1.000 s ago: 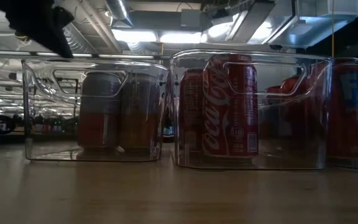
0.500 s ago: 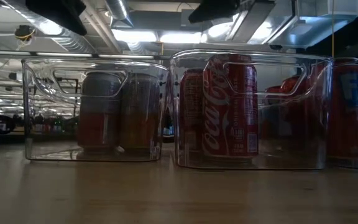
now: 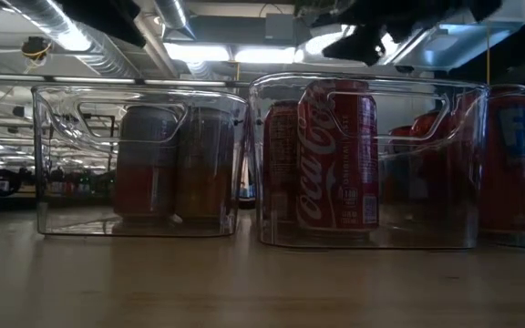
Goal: Sort soda cans
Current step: Return to Home Position
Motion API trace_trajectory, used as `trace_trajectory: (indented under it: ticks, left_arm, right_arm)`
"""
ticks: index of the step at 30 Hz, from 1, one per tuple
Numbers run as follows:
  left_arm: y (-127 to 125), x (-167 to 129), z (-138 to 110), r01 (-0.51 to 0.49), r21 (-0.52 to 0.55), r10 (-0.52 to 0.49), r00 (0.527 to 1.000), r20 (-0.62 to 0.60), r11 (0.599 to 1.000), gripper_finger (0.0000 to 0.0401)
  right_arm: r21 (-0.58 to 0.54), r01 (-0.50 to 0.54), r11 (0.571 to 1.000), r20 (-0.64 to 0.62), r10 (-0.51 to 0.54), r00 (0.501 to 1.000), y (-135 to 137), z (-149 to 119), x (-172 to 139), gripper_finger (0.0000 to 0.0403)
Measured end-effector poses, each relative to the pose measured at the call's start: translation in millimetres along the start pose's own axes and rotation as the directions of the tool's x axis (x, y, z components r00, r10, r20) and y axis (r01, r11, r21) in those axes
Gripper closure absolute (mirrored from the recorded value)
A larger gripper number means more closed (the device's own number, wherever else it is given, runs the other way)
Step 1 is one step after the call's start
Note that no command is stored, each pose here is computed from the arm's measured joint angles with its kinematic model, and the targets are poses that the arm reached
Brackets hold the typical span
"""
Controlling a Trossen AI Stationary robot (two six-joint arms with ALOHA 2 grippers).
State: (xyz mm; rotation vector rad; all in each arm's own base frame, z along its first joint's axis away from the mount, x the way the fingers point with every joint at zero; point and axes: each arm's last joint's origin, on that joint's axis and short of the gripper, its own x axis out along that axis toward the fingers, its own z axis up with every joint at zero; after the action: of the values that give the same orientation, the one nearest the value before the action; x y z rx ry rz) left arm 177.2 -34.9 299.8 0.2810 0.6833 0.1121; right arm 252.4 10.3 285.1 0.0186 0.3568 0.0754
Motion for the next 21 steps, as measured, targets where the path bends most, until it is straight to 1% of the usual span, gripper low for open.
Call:
trace_trajectory:
  ticks: [6,12,14,18,21]
  left_arm:
    - [6.7,-1.8,4.3,0.042,-0.033,-0.040,0.997,0.062,0.999,0.0400]
    - [13.1,-5.4,7.8,0.023,-0.067,-0.016,0.993,0.117,0.997,0.0400]
    - [14.9,-5.7,8.9,0.016,-0.088,-0.003,0.988,0.153,0.996,0.0400]
    - [13.8,-0.3,-4.7,0.018,-0.118,0.011,0.971,0.240,0.993,0.0400]
    - [13.6,3.6,-23.7,0.017,-0.177,0.030,0.965,0.262,0.984,0.0400]
  right_arm:
    - [0.012,-0.013,1.000,0.091,0.012,0.996,-10.7,-29.2,-33.7,0.0043]
    - [0.006,-0.003,1.000,0.183,0.002,0.983,-10.7,-55.1,-63.0,0.0043]
    - [0.000,-0.003,1.000,0.211,0.003,0.977,-9.5,-63.8,-71.8,0.0043]
    - [-0.007,0.002,1.000,0.281,0.000,0.960,-7.1,-82.8,-89.9,0.0042]
    - [0.002,0.032,0.999,0.337,-0.031,0.941,-6.4,-97.7,-101.1,0.0043]
